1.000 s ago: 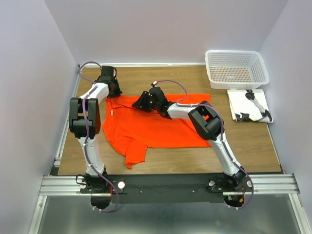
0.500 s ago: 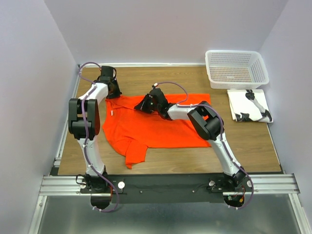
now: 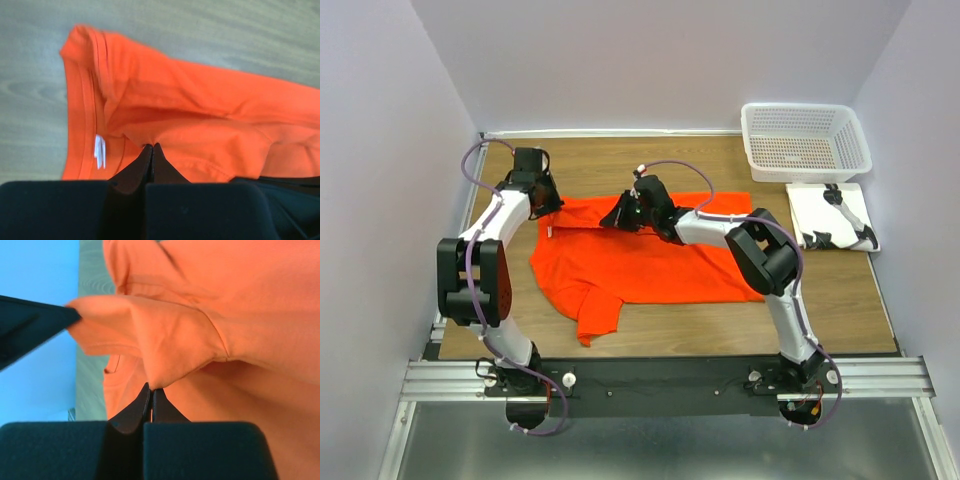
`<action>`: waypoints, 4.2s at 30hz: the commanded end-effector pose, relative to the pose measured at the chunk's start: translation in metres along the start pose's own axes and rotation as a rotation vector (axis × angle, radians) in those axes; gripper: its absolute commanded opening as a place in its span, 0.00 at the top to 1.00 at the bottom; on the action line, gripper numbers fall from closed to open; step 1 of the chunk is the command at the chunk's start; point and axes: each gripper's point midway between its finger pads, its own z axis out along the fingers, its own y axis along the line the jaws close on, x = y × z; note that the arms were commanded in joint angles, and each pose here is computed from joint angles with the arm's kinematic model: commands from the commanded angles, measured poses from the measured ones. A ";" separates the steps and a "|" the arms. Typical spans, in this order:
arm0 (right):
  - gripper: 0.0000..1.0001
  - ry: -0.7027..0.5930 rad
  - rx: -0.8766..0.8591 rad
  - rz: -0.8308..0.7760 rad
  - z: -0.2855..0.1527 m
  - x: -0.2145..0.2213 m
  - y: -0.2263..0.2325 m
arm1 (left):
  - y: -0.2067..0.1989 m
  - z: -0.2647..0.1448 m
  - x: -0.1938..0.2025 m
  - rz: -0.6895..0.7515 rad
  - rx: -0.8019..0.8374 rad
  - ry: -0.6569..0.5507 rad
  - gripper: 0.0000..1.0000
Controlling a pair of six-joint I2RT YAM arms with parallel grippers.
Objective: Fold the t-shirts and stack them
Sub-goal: Fold the tshirt
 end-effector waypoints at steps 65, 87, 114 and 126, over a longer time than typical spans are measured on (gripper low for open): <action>0.68 -0.167 0.595 0.013 -0.213 -0.158 -0.239 | 0.027 0.061 -0.017 -0.078 -0.161 -0.083 0.71; 0.68 -0.210 0.695 0.124 -0.252 -0.162 -0.309 | 0.086 0.072 -0.035 -0.160 -0.246 -0.075 0.59; 0.57 0.220 -0.094 -0.015 -0.080 -0.005 -0.044 | 0.021 -0.037 0.109 -0.087 0.079 -0.043 0.24; 0.59 0.257 -0.110 0.013 -0.034 0.031 -0.044 | 0.014 -0.026 0.124 -0.062 0.127 -0.017 0.38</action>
